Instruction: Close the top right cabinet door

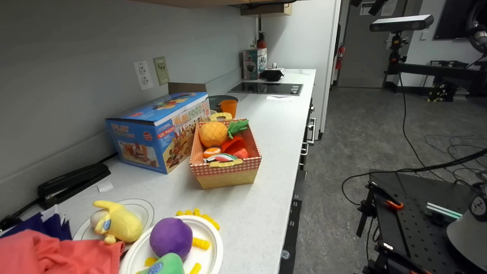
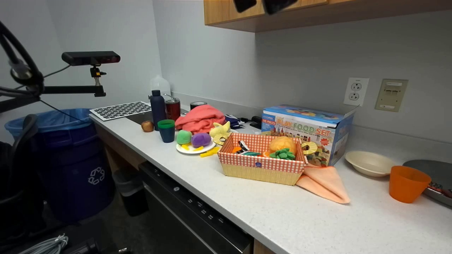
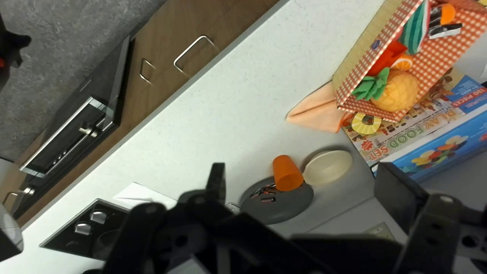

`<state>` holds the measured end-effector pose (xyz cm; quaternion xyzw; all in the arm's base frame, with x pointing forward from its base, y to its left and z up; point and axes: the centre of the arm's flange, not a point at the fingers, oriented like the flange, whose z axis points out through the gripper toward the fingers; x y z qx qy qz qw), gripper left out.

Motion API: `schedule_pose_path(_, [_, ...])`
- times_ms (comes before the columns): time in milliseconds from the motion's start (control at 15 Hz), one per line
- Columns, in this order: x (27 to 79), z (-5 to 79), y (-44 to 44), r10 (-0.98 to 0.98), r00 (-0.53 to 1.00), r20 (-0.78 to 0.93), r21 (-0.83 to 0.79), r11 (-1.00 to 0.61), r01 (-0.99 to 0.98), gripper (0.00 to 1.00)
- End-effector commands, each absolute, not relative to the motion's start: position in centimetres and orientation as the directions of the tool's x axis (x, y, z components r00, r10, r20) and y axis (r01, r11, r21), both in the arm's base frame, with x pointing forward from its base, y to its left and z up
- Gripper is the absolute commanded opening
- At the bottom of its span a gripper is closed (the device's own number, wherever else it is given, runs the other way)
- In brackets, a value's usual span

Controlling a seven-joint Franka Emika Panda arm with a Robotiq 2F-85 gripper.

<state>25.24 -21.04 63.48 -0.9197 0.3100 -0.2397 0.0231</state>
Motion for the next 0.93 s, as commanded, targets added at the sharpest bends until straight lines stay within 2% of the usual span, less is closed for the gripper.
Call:
schedule_pose_path(0, [25.2, 63.5, -21.0, -0.582, 0.693, 0.427, -0.191, -0.806, -0.56, 1.0])
schedule_pose_path(400, [25.1, 64.8, -22.4, -0.613, 0.661, 0.432, -0.23, -0.784, -0.577, 1.0])
schedule_pose_path(867, [22.8, 71.8, -29.8, -0.688, 0.479, 0.546, -0.257, -0.681, -0.685, 1.0])
